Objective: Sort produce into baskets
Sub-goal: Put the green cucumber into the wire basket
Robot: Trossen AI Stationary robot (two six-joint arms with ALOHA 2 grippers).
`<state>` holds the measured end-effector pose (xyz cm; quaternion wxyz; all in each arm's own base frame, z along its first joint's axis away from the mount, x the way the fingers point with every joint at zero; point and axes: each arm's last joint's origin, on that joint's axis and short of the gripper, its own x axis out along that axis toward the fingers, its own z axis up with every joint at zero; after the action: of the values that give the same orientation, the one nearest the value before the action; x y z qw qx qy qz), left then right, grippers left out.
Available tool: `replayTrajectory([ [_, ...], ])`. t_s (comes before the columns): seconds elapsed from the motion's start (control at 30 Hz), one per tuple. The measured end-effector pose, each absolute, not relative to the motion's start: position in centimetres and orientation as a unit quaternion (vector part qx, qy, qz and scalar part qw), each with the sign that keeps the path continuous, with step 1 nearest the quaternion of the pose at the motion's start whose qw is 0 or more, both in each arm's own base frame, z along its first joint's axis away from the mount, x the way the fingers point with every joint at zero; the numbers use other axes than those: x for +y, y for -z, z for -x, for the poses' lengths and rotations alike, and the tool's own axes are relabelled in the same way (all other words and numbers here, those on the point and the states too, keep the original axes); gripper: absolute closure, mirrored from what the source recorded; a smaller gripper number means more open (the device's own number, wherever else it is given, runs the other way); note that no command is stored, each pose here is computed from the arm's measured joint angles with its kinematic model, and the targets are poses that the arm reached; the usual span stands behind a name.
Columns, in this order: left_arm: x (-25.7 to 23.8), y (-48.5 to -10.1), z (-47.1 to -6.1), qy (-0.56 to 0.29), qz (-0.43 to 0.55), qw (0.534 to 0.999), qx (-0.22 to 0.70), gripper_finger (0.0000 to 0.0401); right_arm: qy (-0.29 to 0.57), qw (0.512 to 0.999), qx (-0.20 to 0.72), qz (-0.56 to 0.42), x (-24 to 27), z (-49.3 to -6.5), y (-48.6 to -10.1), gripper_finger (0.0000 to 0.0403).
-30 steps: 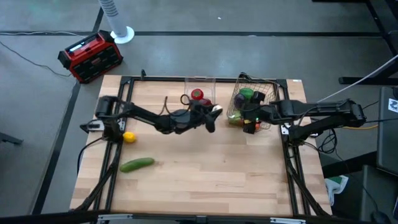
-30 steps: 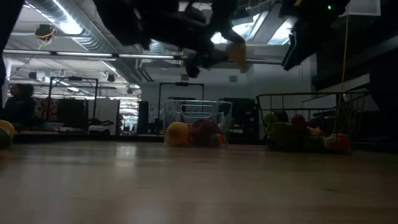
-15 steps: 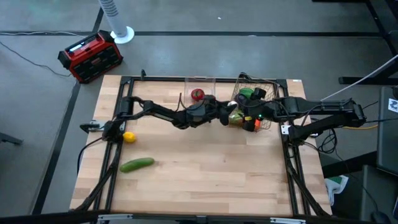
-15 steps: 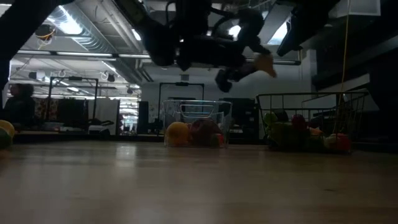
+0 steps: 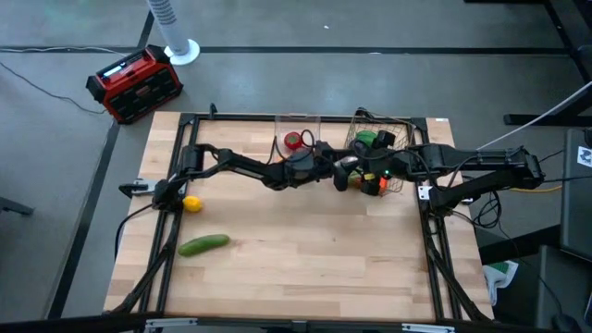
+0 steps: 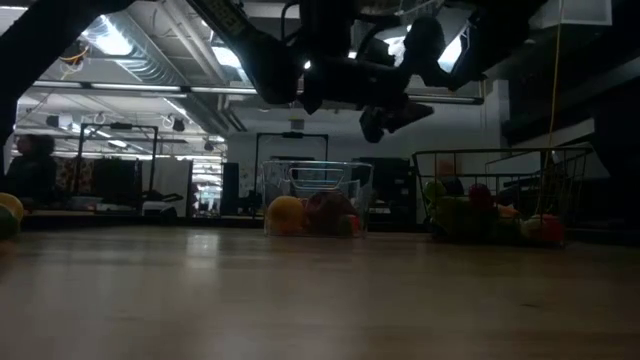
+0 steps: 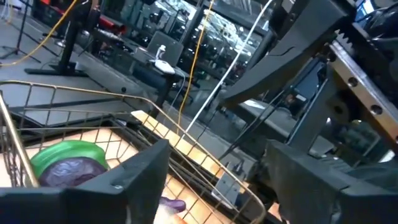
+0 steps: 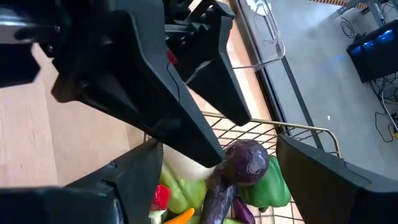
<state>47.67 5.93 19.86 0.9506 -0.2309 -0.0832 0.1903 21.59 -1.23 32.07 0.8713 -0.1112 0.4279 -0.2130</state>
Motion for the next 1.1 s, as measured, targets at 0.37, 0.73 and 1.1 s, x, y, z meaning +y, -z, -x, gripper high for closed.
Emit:
replayTrajectory([
  [0.37, 7.1, -21.6, -47.1, -0.172, 0.209, 0.961, -0.066, 0.0109, 0.210, 0.863, 0.445, 0.114, -1.2, -21.3, -31.8, 0.0095],
  [0.73, 5.5, -25.1, -40.6, -0.120, 0.101, 0.936, 0.314, 0.0109, 0.206, 0.863, 0.447, 0.112, -1.2, -21.3, -31.8, 0.0095],
  [1.1, 0.0, -27.9, -29.6, -0.159, 0.142, 0.751, 0.625, 0.0109, 0.206, 0.863, 0.447, 0.112, -1.2, -21.3, -31.8, 0.0095],
])
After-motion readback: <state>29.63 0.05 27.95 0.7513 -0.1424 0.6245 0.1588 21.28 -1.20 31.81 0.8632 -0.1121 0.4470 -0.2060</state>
